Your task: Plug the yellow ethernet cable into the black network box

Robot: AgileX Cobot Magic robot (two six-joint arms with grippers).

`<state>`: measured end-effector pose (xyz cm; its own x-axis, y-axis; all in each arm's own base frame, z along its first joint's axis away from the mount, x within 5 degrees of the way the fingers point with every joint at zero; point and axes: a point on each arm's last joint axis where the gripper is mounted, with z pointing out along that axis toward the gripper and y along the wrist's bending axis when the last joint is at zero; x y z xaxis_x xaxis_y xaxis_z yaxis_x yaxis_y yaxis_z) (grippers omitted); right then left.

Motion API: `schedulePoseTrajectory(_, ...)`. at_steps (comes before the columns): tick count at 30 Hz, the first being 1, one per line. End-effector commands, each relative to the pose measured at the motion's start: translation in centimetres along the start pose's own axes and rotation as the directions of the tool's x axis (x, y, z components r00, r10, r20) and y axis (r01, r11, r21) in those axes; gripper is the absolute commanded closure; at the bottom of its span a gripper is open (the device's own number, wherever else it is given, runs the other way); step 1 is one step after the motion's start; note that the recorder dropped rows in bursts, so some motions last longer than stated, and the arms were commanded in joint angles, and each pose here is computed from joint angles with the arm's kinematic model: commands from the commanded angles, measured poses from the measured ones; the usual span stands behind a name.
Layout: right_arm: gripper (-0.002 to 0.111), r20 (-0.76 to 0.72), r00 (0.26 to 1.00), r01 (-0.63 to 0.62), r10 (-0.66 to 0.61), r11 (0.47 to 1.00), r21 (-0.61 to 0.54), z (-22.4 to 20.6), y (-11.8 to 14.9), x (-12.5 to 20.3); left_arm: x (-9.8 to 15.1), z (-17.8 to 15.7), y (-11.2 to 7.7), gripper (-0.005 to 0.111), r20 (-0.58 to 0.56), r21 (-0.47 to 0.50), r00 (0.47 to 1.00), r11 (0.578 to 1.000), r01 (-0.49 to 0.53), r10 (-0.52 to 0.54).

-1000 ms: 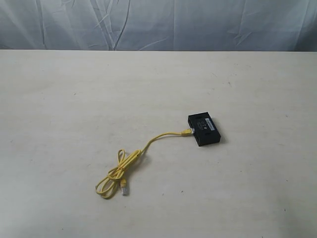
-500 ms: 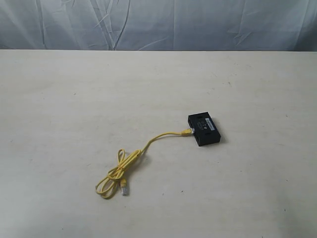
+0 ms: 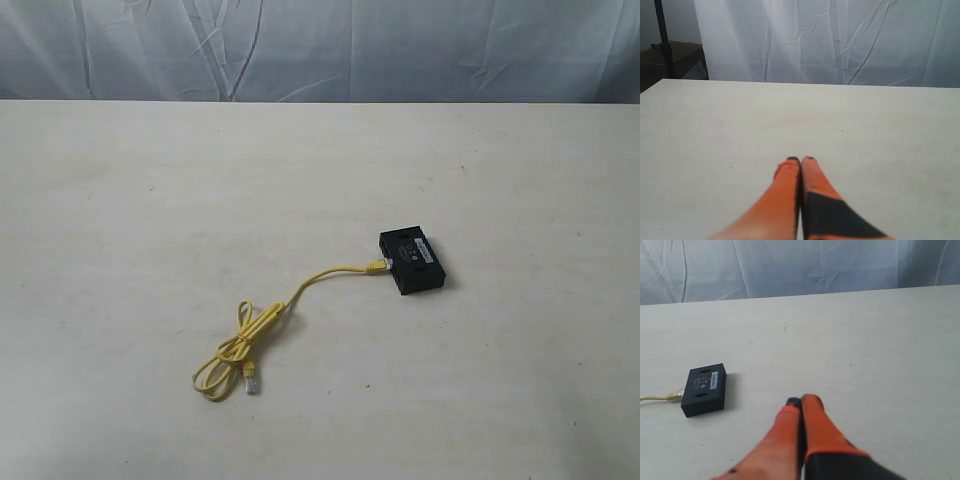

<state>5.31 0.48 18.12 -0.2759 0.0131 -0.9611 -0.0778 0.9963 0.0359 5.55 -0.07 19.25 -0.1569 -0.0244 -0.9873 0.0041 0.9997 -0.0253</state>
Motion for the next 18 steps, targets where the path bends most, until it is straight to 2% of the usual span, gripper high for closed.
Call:
schedulePoseTrajectory(1,0.109,0.012,1.000,0.000,0.000,1.000,0.004,-0.01,-0.03,-0.03,0.04,0.01,-0.01,0.107,0.012,0.003,1.000,1.000,-0.006,0.006)
schedulePoseTrajectory(18,0.109,0.012,1.000,0.000,0.000,1.000,0.004,-0.01,-0.03,-0.03,0.04,0.01,0.00,0.107,0.012,0.002,1.000,1.000,-0.010,0.010)
